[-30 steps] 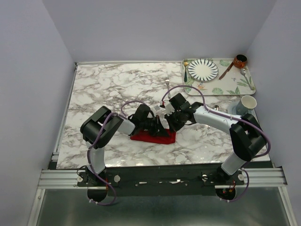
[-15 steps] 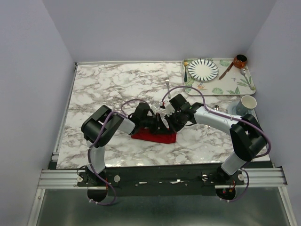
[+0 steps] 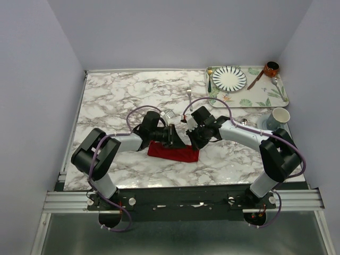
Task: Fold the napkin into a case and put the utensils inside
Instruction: Grasp the top corner of the smaller rectangle folded napkin from the folded napkin.
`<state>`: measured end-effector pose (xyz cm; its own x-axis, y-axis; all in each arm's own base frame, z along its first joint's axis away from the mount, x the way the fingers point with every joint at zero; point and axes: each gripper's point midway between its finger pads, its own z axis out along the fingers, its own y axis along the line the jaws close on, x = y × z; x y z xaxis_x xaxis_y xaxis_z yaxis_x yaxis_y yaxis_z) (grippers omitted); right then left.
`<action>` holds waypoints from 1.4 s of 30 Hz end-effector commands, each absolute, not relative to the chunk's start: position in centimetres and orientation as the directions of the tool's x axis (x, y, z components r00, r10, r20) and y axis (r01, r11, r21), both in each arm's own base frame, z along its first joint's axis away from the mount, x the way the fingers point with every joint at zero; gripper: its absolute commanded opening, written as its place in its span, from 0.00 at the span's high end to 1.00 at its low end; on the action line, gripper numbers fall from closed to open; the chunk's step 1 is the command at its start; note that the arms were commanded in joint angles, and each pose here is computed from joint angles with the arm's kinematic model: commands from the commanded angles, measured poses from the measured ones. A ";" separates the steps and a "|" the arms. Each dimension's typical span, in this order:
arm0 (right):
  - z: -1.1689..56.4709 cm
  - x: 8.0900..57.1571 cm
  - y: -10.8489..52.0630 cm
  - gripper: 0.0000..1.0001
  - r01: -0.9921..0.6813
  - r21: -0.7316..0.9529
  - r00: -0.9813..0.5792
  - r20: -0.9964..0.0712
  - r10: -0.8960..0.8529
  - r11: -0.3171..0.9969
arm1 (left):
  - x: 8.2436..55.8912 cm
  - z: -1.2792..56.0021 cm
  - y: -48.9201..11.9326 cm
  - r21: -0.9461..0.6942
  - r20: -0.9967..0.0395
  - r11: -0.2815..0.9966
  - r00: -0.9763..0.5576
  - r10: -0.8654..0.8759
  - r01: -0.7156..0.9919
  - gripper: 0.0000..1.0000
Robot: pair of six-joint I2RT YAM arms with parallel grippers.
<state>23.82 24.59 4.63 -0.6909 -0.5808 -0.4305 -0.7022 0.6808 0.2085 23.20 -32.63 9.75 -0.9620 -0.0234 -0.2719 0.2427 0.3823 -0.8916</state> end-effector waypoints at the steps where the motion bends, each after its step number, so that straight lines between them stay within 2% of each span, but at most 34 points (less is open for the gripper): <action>1: 4.9 24.1 24.7 0.99 -0.700 0.194 -0.688 -0.440 -0.576 0.687 | 21.2 7.3 -31.5 -0.873 -0.195 0.448 -0.980 0.041 0.192 0.76; 16: 4.9 23.9 25.1 0.99 -0.705 0.215 -0.688 -0.436 -0.580 0.675 | 21.2 3.8 -31.6 -0.835 -0.096 0.539 -0.994 0.059 0.112 0.77; 27: 4.7 23.4 25.3 0.99 -0.716 0.240 -0.684 -0.429 -0.590 0.656 | 23.7 3.6 -33.5 -0.858 -0.143 0.496 -0.990 0.015 0.131 0.76; 37: 4.4 23.4 25.2 0.99 -0.715 0.236 -0.686 -0.414 -0.598 0.658 | 23.4 2.3 -34.0 -0.860 -0.117 0.497 -0.993 0.031 0.117 0.73; 42: 4.5 23.8 25.0 0.99 -0.708 0.214 -0.689 -0.418 -0.592 0.673 | 22.8 5.4 -33.9 -0.888 -0.209 0.404 -0.975 0.075 0.222 0.69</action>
